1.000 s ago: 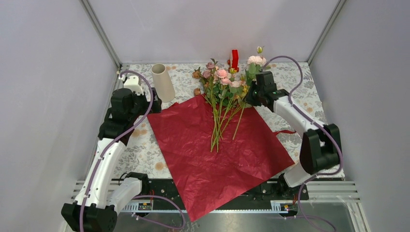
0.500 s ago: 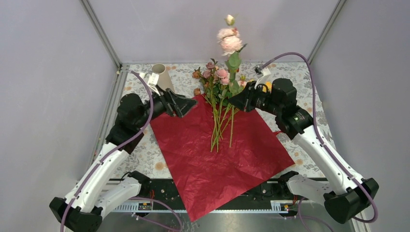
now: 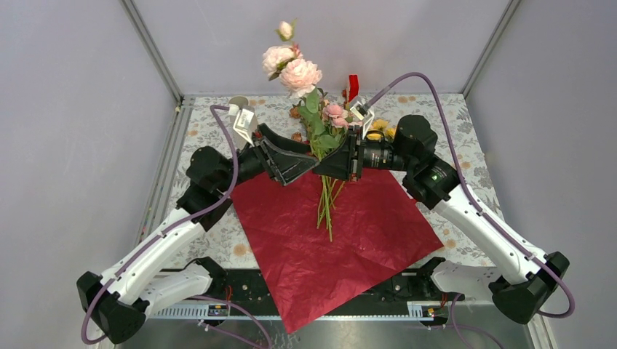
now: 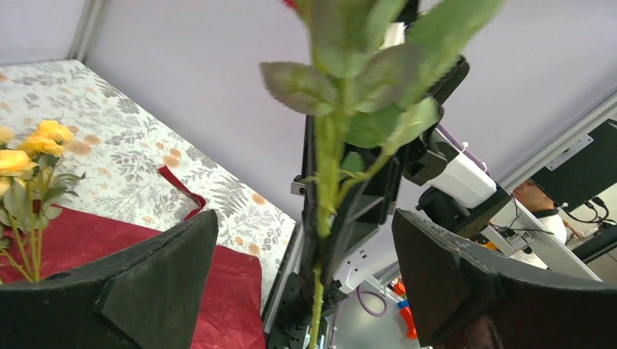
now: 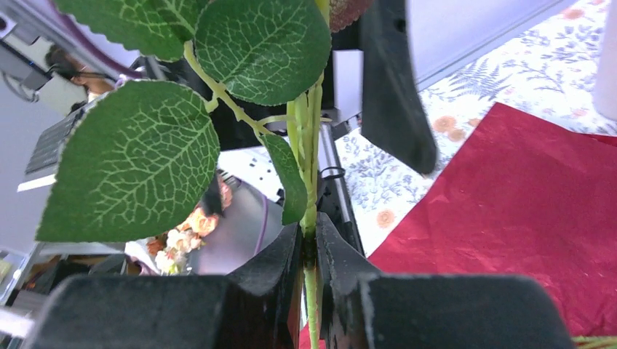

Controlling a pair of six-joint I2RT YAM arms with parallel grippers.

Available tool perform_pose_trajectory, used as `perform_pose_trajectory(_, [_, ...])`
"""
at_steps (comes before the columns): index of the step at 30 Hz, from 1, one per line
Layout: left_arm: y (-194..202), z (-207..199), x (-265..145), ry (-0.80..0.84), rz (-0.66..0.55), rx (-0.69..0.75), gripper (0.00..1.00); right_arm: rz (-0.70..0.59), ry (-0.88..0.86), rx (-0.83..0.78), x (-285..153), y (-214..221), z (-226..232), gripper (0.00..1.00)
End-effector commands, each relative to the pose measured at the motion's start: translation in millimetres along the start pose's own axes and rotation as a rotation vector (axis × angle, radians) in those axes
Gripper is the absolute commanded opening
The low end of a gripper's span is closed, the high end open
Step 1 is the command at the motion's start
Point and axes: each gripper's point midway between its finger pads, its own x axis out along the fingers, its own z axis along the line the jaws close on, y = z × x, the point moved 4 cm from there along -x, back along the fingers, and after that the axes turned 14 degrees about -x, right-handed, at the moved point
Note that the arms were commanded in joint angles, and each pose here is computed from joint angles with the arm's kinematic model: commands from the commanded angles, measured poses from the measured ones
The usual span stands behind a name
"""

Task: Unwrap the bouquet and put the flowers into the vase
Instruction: Pick up the fake flower from the wrapping paper.

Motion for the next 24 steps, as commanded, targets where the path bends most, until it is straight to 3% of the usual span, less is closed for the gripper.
perform_pose_trajectory(1, [-5.0, -25.2, 10.5, 0.079, 0.011, 0.029, 0.93, -0.031, -0.137, -0.061, 1.7, -21.7, 30.1, 0.0])
perform_pose_trajectory(9, [-5.4, -34.8, 11.7, 0.118, 0.007, 0.024, 0.55, 0.019, -0.168, -0.036, 5.0, -11.2, 30.6, 0.0])
perform_pose_trajectory(18, [-4.6, -34.9, 11.6, 0.121, 0.009, 0.01, 0.4, 0.067, -0.186, -0.015, 7.5, -4.0, 31.7, 0.0])
perform_pose_trajectory(24, [-5.7, -33.3, 11.2, 0.106, -0.001, 0.021, 0.09, 0.075, -0.143, -0.022, 5.3, -0.3, 28.3, 0.0])
